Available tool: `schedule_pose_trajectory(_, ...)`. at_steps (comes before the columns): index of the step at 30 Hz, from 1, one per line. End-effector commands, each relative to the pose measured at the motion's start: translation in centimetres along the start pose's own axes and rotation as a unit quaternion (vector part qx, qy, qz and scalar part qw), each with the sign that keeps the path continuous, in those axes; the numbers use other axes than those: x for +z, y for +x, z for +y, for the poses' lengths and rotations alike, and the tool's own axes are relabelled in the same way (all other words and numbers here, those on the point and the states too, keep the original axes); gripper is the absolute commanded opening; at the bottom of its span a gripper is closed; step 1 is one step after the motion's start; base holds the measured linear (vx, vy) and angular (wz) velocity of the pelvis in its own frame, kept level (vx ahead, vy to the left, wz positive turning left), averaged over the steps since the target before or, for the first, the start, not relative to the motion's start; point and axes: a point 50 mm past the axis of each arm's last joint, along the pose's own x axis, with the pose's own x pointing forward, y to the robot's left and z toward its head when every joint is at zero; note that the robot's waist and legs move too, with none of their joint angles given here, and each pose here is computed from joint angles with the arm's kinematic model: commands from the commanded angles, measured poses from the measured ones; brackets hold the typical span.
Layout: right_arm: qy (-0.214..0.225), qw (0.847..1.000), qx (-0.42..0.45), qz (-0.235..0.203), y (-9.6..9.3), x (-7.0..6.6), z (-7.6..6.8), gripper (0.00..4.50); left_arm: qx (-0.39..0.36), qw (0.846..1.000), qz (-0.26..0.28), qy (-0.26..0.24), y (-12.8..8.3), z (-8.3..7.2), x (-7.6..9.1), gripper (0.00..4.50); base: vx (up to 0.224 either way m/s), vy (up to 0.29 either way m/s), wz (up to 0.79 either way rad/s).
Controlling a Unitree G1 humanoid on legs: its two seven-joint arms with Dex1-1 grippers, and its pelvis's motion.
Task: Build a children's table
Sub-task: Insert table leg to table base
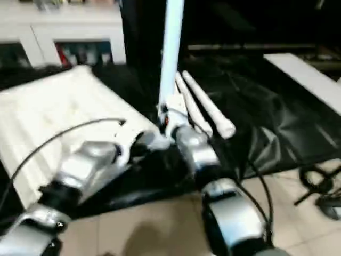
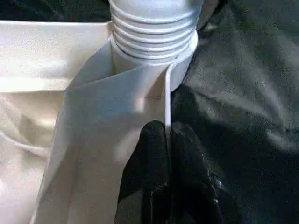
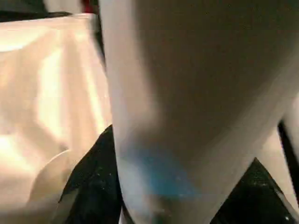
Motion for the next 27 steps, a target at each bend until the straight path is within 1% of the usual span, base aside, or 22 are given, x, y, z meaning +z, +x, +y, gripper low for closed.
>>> schedule_pose_trajectory(1,0.025,0.989,-0.085,0.118,-1.5,-5.6,-2.5,1.9,0.041,0.999,-0.01,-0.011,-1.1,1.2,0.6,0.0,0.0,0.0,0.0)
schedule_pose_trajectory(2,0.027,0.989,-0.085,0.118,-1.3,-5.4,-2.2,1.9,0.046,0.999,-0.012,-0.013,-1.1,1.1,0.8,0.0,0.0,0.0,0.0)
schedule_pose_trajectory(4,0.023,0.989,-0.086,0.117,-1.2,-5.2,-2.1,1.9,0.049,0.999,-0.012,-0.013,-1.1,1.2,0.9,0.0,0.0,0.0,0.0)
schedule_pose_trajectory(6,0.015,0.99,-0.085,0.114,-1.0,-5.0,-1.8,1.9,0.066,0.998,-0.006,-0.012,-1.1,1.7,0.6,0.0,0.0,0.0,0.0)
schedule_pose_trajectory(9,0.005,0.991,-0.083,0.109,-0.9,-4.7,-1.7,1.9,0.079,0.997,0.0,-0.011,-1.2,2.0,0.4,0.0,0.0,0.0,0.0)
schedule_pose_trajectory(14,0.002,0.993,-0.071,0.097,-0.7,-4.2,-1.6,1.9,0.079,0.997,0.0,-0.013,-1.2,2.2,0.3,0.0,0.0,0.0,0.0)
schedule_pose_trajectory(15,-0.005,0.993,-0.075,0.093,-0.7,-4.0,-1.7,1.9,0.076,0.997,-0.001,-0.008,-1.2,2.2,0.3,0.0,0.0,0.0,0.0)
schedule_pose_trajectory(16,-0.003,0.994,-0.069,0.086,-0.6,-3.8,-1.7,1.9,0.073,0.997,-0.004,-0.002,-1.2,2.3,0.3,0.0,0.0,0.0,0.0)
schedule_pose_trajectory(17,0.005,0.995,-0.063,0.079,-0.5,-3.5,-1.6,2.25,0.069,0.998,-0.006,0.003,-1.2,2.3,0.3,0.0,0.0,0.0,0.0)
schedule_pose_trajectory(18,0.005,0.995,-0.063,0.079,-0.5,-3.5,-1.6,2.46,0.069,0.998,-0.006,0.003,-1.2,2.3,0.3,0.0,0.0,0.0,0.0)
schedule_pose_trajectory(19,0.016,0.996,-0.054,0.067,-0.4,-3.0,-1.6,2.46,0.063,0.998,-0.009,0.007,-1.2,2.4,0.4,0.0,0.0,0.0,0.0)
schedule_pose_trajectory(20,0.018,0.997,-0.047,0.061,-0.4,-2.8,-1.6,2.63,0.061,0.998,-0.01,0.009,-1.2,2.5,0.4,0.0,0.0,0.0,0.0)
schedule_pose_trajectory(22,0.017,0.997,-0.042,0.055,-0.3,-2.6,-1.5,2.69,0.059,0.998,-0.011,0.012,-1.3,2.5,0.4,0.0,0.056,-0.014,0.02)
schedule_pose_trajectory(23,0.017,0.999,-0.028,0.039,-0.2,-1.9,-1.5,2.79,0.054,0.998,-0.013,0.023,-1.3,2.7,0.5,0.0,0.061,-0.014,0.03)
schedule_pose_trajectory(24,0.015,0.999,-0.021,0.034,-0.1,-1.6,-1.5,2.93,0.053,0.998,-0.013,0.027,-1.4,2.7,0.5,0.0,0.069,-0.014,0.06)
schedule_pose_trajectory(25,0.015,0.999,-0.015,0.025,-0.1,-1.2,-1.5,2.93,0.049,0.998,-0.015,0.03,-1.5,2.8,0.5,0.0,0.074,-0.013,0.02)
schedule_pose_trajectory(26,0.014,1.0,0.004,0.013,-0.1,-0.6,-1.5,3.04,0.044,0.998,-0.016,0.036,-1.6,2.9,0.6,0.0,0.074,-0.013,0.02)
schedule_pose_trajectory(27,0.01,1.0,0.013,0.006,-0.1,-0.3,-1.5,3.17,0.042,0.998,-0.017,0.041,-1.7,3.0,0.6,0.0,0.051,-0.004,-0.01)
